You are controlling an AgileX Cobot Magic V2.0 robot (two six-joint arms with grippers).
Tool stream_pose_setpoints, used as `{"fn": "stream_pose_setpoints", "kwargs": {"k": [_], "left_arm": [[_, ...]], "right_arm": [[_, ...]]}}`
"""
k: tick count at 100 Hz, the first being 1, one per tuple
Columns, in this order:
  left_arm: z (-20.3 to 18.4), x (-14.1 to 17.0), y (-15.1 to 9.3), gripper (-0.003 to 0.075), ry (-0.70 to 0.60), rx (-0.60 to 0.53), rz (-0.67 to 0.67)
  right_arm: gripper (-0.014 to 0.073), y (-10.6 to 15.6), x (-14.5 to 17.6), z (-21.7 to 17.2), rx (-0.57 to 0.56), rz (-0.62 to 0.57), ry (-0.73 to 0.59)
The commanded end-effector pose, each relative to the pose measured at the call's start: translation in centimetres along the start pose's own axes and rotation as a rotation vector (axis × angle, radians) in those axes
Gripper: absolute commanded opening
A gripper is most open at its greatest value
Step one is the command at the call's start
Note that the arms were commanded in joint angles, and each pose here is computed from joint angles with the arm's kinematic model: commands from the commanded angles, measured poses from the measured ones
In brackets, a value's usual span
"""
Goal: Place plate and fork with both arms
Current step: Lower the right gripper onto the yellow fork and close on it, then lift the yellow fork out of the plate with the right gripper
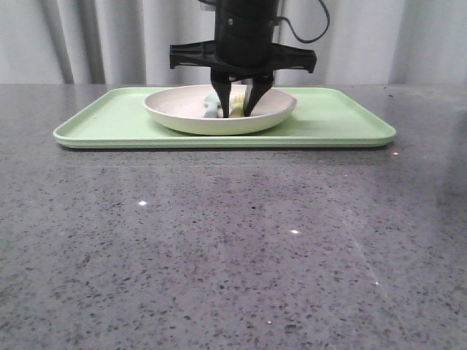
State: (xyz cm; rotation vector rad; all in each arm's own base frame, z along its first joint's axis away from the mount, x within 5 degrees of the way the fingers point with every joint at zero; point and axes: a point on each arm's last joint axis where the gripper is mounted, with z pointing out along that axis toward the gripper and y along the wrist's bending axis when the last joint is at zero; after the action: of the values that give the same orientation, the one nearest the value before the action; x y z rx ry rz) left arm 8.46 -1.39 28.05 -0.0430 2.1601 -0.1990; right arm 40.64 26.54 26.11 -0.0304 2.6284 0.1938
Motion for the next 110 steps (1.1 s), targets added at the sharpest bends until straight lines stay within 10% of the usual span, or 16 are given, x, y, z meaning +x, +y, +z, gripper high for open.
{"fn": "stream_pose_setpoints", "kwargs": {"k": [1, 28, 110], "left_arm": [[-0.5, -1.3, -0.4, 0.041, -0.088, 0.03, -0.017], [-0.5, -1.3, -0.4, 0.041, -0.088, 0.03, -0.017], [-0.5, -1.4, -0.4, 0.041, -0.092, 0.032, -0.017]], "right_arm": [[0.0214, -0.1, -1.3, -2.9, -0.034, 0.015, -0.07], [0.0096, -0.1, -1.2, -2.9, -0.029, 0.015, -0.064], [0.0094, -0.4, -3.2, -6.9, 0.008, 0.014, -0.145]]}}
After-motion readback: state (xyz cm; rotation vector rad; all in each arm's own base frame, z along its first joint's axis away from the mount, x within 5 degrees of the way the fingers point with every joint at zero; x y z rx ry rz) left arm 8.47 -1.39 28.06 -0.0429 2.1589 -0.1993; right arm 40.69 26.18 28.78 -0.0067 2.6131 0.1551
